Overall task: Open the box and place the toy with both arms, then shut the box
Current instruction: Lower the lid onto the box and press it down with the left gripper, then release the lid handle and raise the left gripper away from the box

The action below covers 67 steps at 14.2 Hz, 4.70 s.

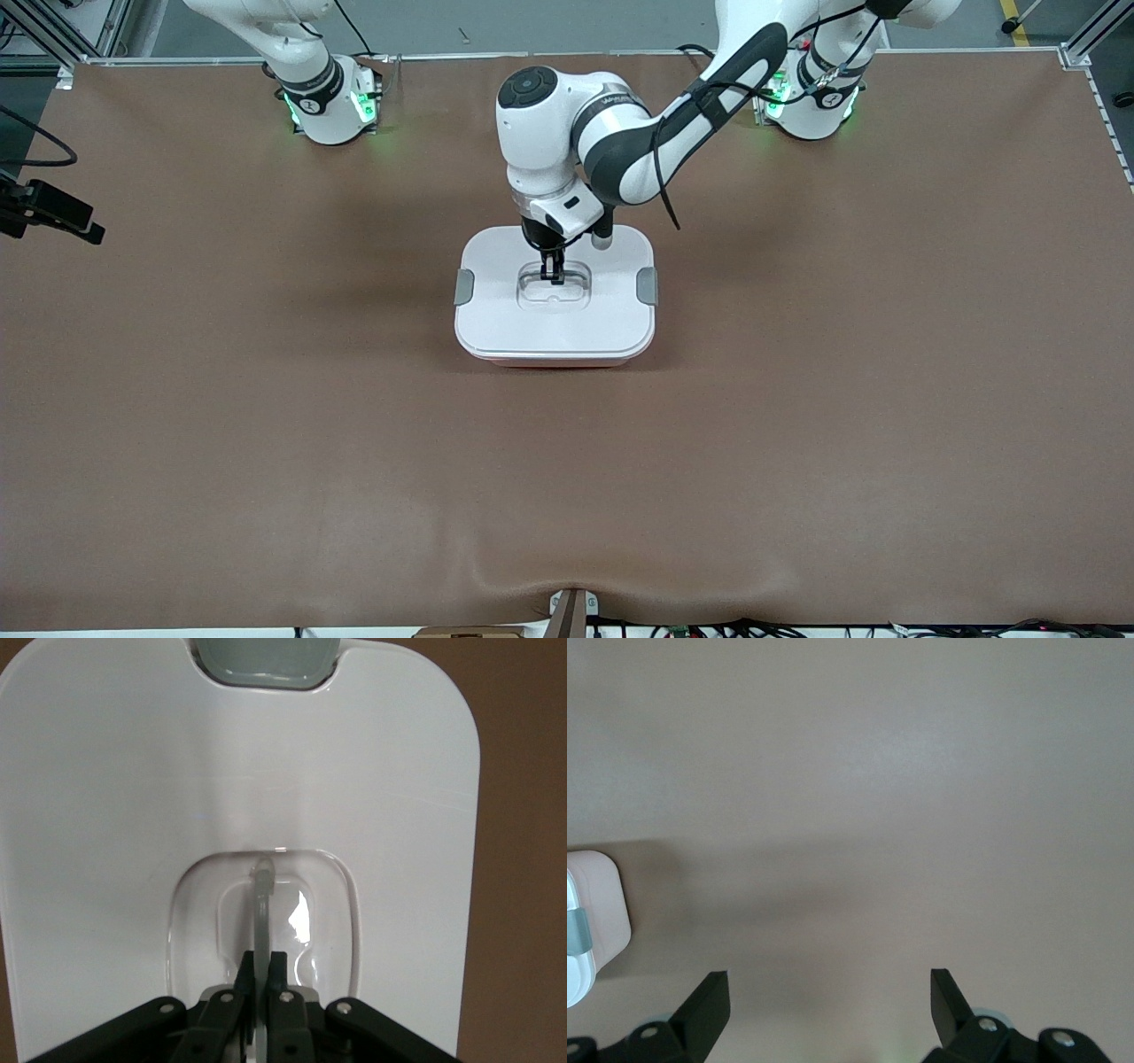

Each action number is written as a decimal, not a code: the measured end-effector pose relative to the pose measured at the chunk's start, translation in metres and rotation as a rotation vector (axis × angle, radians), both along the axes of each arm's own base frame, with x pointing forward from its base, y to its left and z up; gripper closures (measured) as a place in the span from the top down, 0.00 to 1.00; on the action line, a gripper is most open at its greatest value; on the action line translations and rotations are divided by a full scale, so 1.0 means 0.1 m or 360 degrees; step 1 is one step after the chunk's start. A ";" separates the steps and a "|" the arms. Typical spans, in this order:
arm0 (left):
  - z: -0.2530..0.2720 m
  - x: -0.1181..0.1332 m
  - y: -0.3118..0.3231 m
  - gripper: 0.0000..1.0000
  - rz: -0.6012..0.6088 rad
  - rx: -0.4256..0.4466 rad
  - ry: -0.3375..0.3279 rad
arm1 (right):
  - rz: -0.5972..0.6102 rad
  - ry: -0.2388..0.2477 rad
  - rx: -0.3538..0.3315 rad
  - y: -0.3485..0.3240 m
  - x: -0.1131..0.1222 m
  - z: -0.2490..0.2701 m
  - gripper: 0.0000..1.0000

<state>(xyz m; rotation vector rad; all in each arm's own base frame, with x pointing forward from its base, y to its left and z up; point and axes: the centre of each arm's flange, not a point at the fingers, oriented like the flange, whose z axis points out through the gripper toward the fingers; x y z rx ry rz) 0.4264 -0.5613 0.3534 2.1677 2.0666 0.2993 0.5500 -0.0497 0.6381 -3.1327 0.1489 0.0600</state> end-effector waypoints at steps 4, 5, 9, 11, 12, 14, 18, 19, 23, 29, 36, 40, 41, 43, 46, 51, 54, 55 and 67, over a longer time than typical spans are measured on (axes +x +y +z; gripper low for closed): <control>-0.03 0.00 0.00 0.07 -0.0001 0.0006 0.0005 | 0.0011 -0.0004 0.0000 0.04 0.00 0.01 1.00; -0.03 -0.01 0.00 0.07 -0.0001 0.0007 0.0006 | 0.0011 -0.0005 0.0000 0.04 0.00 0.01 1.00; -0.08 -0.03 0.01 0.07 -0.0006 0.0016 0.0013 | 0.0009 -0.0009 -0.0001 0.03 0.00 0.03 1.00; -0.09 -0.02 0.02 0.07 -0.0006 0.0014 0.0013 | 0.0003 -0.0010 -0.0001 0.01 0.00 0.03 1.00; -0.09 -0.02 0.02 0.07 -0.0006 0.0011 0.0012 | 0.0002 -0.0010 -0.0001 0.00 0.00 0.03 1.00; -0.09 -0.01 0.02 0.07 -0.0005 0.0010 0.0011 | 0.0001 -0.0010 -0.0001 0.00 0.00 0.03 1.00; -0.13 -0.01 0.03 0.07 -0.0005 0.0016 0.0019 | -0.0001 -0.0008 -0.0001 -0.01 0.00 0.03 1.00; -0.14 -0.01 0.03 0.07 -0.0004 0.0017 0.0020 | -0.0001 -0.0008 -0.0001 -0.01 0.00 0.03 1.00; -0.16 -0.01 0.03 0.07 -0.0005 0.0019 0.0023 | 0.0001 -0.0008 -0.0001 -0.01 0.00 0.03 1.00; -0.17 0.01 0.06 0.53 -0.0024 0.0040 0.0021 | 0.0003 -0.0007 -0.0001 0.00 0.00 0.03 1.00; 0.57 0.08 0.28 1.00 -0.0028 0.0037 0.0038 | 0.0006 -0.0007 -0.0001 0.00 0.00 0.03 1.00; 0.90 0.25 0.65 1.00 -0.0204 0.0127 0.0138 | 0.0009 -0.0006 -0.0001 0.01 0.00 0.03 1.00; 1.02 0.34 0.79 1.00 -0.0245 0.0124 0.0166 | 0.0010 -0.0006 0.0000 0.01 0.00 0.03 1.00; 1.27 0.52 1.10 1.00 -0.0327 0.0110 0.0193 | 0.0010 -0.0005 0.0000 0.01 0.00 0.02 1.00; 1.52 0.73 1.51 1.00 -0.0455 0.0122 0.0229 | 0.0008 -0.0005 0.0000 0.00 0.00 0.02 1.00; 1.75 1.15 2.11 1.00 -0.0691 0.0122 0.0240 | 0.0018 -0.0005 -0.0002 -0.03 0.00 0.02 1.00; 1.86 1.39 2.47 1.00 -0.0830 0.0131 0.0225 | 0.0042 -0.0005 -0.0009 -0.03 0.00 0.03 1.00; 1.92 1.45 2.57 1.00 -0.0888 0.0114 0.0223 | 0.0042 -0.0005 -0.0010 -0.04 0.00 0.03 1.00; 2.43 1.65 3.69 1.00 -0.1780 0.0281 0.0338 | 0.0020 -0.0032 -0.0014 -0.14 -0.01 0.10 1.00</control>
